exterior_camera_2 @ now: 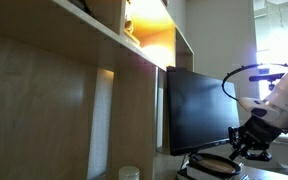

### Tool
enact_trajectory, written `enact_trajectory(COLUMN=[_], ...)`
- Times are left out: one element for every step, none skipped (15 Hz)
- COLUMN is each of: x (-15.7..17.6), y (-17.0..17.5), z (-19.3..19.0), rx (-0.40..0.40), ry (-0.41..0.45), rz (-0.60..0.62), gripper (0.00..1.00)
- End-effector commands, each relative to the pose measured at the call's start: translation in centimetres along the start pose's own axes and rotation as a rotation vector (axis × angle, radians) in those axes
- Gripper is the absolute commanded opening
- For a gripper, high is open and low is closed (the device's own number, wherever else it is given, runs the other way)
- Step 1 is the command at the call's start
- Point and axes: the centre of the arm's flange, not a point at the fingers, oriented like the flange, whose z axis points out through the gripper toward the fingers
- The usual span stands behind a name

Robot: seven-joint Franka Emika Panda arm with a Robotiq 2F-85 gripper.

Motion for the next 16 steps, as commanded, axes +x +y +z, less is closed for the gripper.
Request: enact_trajectory(x=[-3.6, -4.0, -4.4, -4.8, -5.0, -5.2, -5.2, -3.9, -3.9, -3.9, -3.8, -3.8, -3.9, -3.9, -3.9, -3.9], y=[-5.0, -5.4, -5.7, -6.0, -6.1, -6.2, -6.2, -2.6, -2.9, -3.1, -3.3, -3.3, -3.3, -3.3, -3.3, -3.3], z=[0.1, 0.1, 0.1, 0.0, 0.2, 0.2, 0.3, 0.1, 0.2, 0.3, 0.3, 0.4, 0.4, 0.4, 0.4, 0.4], rx=[0.017, 0.014, 0.015, 0.017, 0.012, 0.017, 0.019, 0.036, 0.038, 0.039, 0.040, 0.040, 0.040, 0.040, 0.039, 0.039], ry=[-0.020, -0.046, -0.068, -0.085, -0.103, -0.105, -0.127, -0.102, -0.111, -0.116, -0.119, -0.121, -0.122, -0.122, -0.123, -0.123], rz=[-0.051, -0.048, -0.044, -0.047, -0.042, -0.049, -0.037, -0.023, -0.024, -0.022, -0.023, -0.024, -0.024, -0.024, -0.023, -0.023], gripper=[0.01, 0.02, 0.01, 0.03, 0.02, 0.02, 0.27, 0.02, 0.04, 0.10, 0.19, 0.26, 0.27, 0.27, 0.27, 0.27])
